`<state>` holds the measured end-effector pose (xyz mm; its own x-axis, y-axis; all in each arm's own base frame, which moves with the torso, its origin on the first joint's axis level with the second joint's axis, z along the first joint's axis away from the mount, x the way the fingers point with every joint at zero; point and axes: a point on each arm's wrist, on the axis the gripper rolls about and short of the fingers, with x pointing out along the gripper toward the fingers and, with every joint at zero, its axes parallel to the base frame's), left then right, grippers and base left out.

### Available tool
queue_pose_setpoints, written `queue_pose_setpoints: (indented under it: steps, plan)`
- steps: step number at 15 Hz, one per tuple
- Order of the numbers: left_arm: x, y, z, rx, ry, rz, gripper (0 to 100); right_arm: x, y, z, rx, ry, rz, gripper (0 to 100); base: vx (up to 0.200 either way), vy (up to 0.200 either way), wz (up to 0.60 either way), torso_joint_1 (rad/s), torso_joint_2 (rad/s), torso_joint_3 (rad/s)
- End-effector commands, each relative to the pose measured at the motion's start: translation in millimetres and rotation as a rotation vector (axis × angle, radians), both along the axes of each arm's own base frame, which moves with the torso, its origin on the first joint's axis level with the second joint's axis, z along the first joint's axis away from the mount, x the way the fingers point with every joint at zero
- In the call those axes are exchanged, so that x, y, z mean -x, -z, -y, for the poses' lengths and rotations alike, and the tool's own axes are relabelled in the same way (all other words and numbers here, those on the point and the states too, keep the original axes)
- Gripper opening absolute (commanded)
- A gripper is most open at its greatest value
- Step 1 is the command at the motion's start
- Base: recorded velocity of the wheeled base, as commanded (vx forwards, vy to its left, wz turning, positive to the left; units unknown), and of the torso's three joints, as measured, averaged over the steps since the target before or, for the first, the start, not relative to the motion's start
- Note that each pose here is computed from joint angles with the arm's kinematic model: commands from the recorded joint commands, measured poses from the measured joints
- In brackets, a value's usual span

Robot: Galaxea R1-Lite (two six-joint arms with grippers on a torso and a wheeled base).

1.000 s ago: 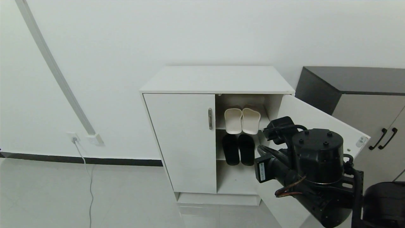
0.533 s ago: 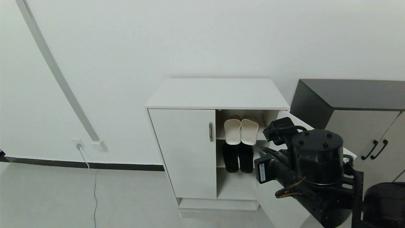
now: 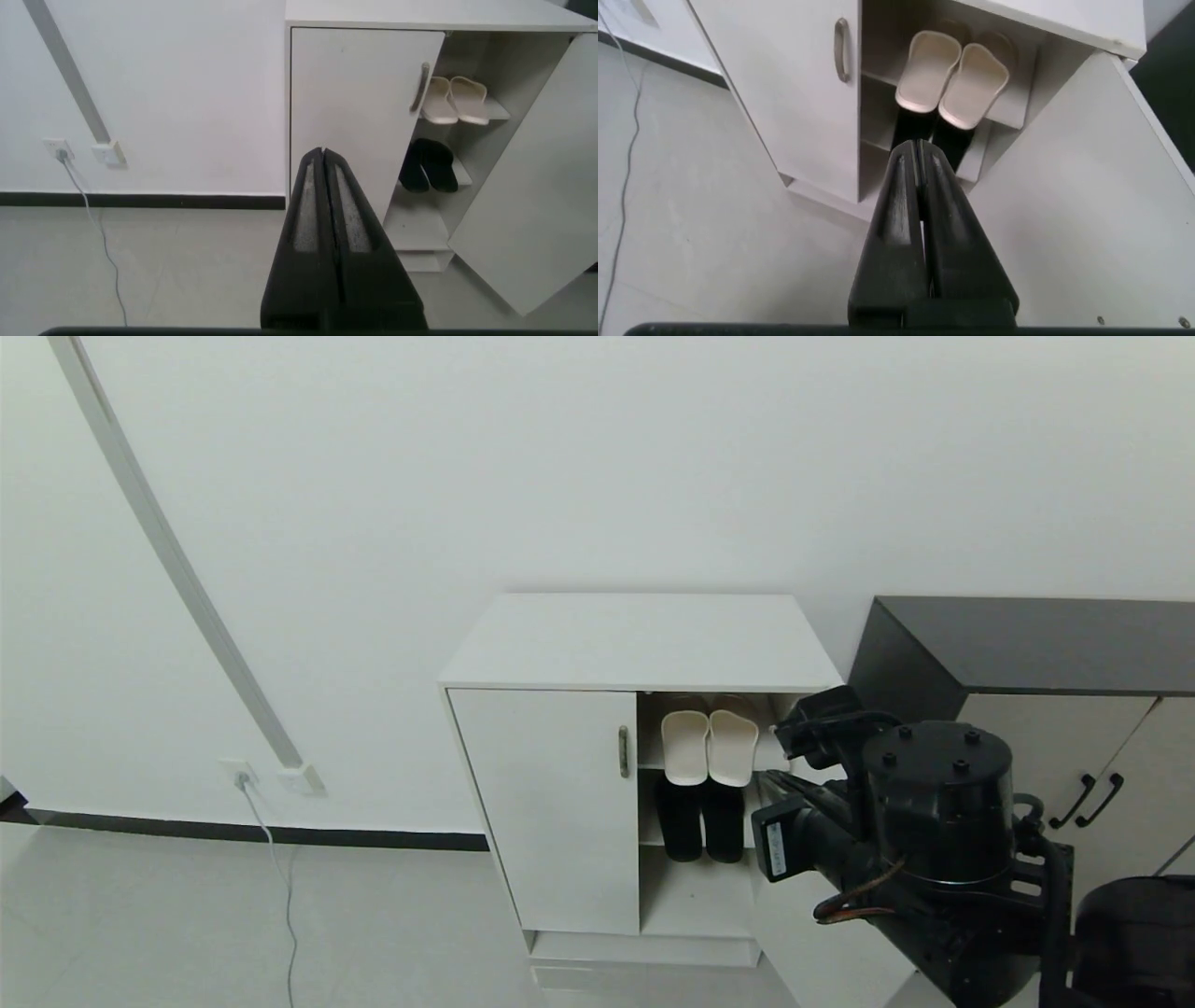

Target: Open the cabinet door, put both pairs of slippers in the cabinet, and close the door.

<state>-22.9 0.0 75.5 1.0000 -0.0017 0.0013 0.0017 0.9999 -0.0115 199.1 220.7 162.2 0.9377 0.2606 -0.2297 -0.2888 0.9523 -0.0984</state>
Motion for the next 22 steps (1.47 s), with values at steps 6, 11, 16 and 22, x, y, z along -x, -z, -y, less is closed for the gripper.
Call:
queue_pose_setpoints:
  steps: [6, 11, 16, 22]
  plan:
    - [0, 0.0, 0.0, 0.001, 0.000, -0.001, 0, 2, 0, 1, -0.005, -0.021, -0.004, 0, 0.000, 0.000, -0.30, 0.001, 0.00, 0.002]
    - [0, 0.0, 0.0, 0.001, 0.000, -0.001, 0, -5, 2, 6, 0.001, 0.007, -0.008, 0, 0.000, 0.000, -0.36, 0.008, 0.00, 0.000]
    - [0, 0.0, 0.0, -0.001, 0.000, -0.001, 0, -51, 11, 25, -0.014, 0.053, -0.017, 0, 0.000, 0.000, 0.00, 0.000, 0.00, 0.000]
    - [0, 0.0, 0.0, 0.001, 0.000, -0.001, 0, -134, 22, 53, -0.021, 0.202, -0.016, 0, 0.000, 0.000, 0.00, 0.000, 0.00, 0.000]
